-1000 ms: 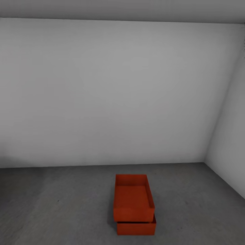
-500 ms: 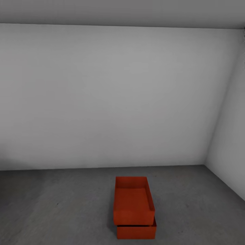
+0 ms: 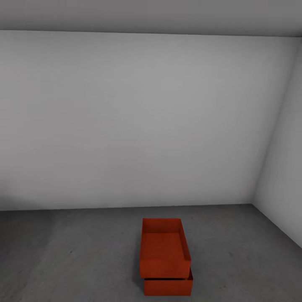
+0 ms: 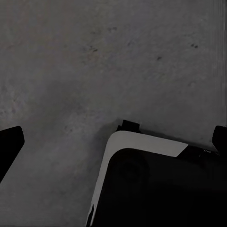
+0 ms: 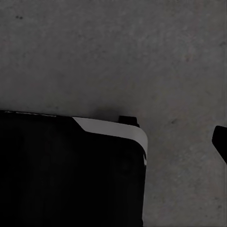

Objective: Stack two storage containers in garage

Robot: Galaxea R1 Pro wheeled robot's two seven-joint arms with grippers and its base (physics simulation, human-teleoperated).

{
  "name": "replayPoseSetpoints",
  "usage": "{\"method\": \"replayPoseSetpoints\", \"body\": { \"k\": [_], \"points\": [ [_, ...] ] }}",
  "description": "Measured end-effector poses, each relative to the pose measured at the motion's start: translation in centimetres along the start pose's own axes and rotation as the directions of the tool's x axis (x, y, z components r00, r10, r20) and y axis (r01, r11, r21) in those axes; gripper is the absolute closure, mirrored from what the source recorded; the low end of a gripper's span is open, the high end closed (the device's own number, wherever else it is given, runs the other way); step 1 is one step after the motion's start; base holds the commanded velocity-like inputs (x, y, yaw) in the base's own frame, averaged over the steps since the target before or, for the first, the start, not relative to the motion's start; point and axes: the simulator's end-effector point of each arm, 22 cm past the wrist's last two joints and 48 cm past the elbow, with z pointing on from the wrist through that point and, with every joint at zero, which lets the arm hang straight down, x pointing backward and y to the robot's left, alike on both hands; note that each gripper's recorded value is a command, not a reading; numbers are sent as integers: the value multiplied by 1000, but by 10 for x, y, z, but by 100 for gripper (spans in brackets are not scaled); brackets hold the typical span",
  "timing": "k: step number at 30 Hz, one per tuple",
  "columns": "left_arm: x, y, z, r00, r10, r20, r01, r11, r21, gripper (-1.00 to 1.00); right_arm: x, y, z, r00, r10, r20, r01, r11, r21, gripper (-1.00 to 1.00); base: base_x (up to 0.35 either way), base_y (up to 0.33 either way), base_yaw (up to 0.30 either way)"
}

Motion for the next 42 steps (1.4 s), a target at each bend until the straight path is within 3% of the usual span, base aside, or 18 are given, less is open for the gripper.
{"method": "replayPoseSetpoints", "body": {
  "k": [5,11,42],
  "points": [
    [2,-14,-1,1000,-12,-3,13,998,57,-100,0,-2,0,1000,2,-1,-2,1000,4,-100,0,0,0],
    [0,-19,-1,1000,-9,5,8,997,78,-100,1,-2,0,1000,-3,-3,3,1000,6,-100,0,0,0],
    [-9,-8,1,1000,-4,23,3,998,63,-100,2,-2,0,1000,-6,-8,6,1000,6,-100,0,0,0]
  ]
}}
